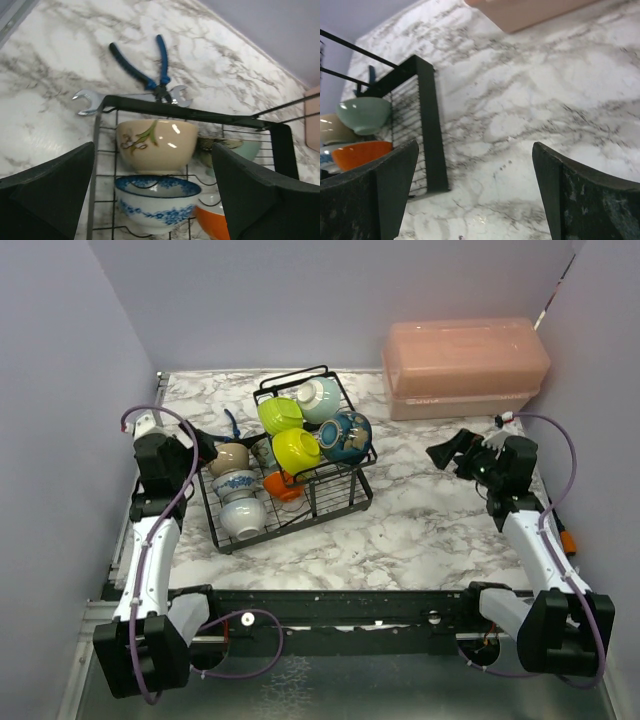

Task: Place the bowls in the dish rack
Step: Reset both arms

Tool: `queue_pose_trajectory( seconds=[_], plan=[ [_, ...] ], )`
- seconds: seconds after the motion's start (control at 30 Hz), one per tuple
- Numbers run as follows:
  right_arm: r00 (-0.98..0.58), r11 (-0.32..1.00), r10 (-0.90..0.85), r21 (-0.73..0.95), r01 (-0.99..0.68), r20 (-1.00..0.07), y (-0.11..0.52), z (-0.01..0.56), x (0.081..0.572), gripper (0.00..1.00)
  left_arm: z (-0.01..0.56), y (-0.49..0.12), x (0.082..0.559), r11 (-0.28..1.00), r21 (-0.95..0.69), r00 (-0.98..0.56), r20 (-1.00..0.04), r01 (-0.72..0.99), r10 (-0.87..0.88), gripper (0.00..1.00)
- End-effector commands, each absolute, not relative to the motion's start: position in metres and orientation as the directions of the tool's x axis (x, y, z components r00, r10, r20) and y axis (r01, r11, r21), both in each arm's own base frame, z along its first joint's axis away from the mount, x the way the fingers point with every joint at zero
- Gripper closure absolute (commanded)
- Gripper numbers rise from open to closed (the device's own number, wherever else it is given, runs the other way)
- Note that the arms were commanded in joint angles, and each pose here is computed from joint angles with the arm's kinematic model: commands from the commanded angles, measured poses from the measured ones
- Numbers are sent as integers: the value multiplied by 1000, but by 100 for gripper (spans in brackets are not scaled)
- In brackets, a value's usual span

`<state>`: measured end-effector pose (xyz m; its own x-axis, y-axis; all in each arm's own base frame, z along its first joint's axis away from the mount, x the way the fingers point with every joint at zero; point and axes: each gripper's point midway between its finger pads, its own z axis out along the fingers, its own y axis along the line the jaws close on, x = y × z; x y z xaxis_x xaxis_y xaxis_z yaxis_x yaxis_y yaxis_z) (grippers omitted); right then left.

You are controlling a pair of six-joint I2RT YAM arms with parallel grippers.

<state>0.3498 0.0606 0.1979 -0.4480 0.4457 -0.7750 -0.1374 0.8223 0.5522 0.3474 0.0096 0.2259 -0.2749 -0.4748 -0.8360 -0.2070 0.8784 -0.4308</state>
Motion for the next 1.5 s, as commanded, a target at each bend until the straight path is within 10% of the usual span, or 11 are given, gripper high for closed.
queue_pose_trajectory(
  seconds=[0.0,0.6,1.47],
  plan=[
    [-327,907,354,407,-109,-877,36,179,346,0,209,50,338,789,-509,-139,-803,-344,-579,1],
    [-145,955,262,234,185,-954,-31,137,341,0,119,154,272,490,-451,223,-863,-746,-454,1],
    [100,988,86,98,117,-991,-34,137,335,0,124,63,315,875,-71,80,-996,-479,-37,1]
  ],
)
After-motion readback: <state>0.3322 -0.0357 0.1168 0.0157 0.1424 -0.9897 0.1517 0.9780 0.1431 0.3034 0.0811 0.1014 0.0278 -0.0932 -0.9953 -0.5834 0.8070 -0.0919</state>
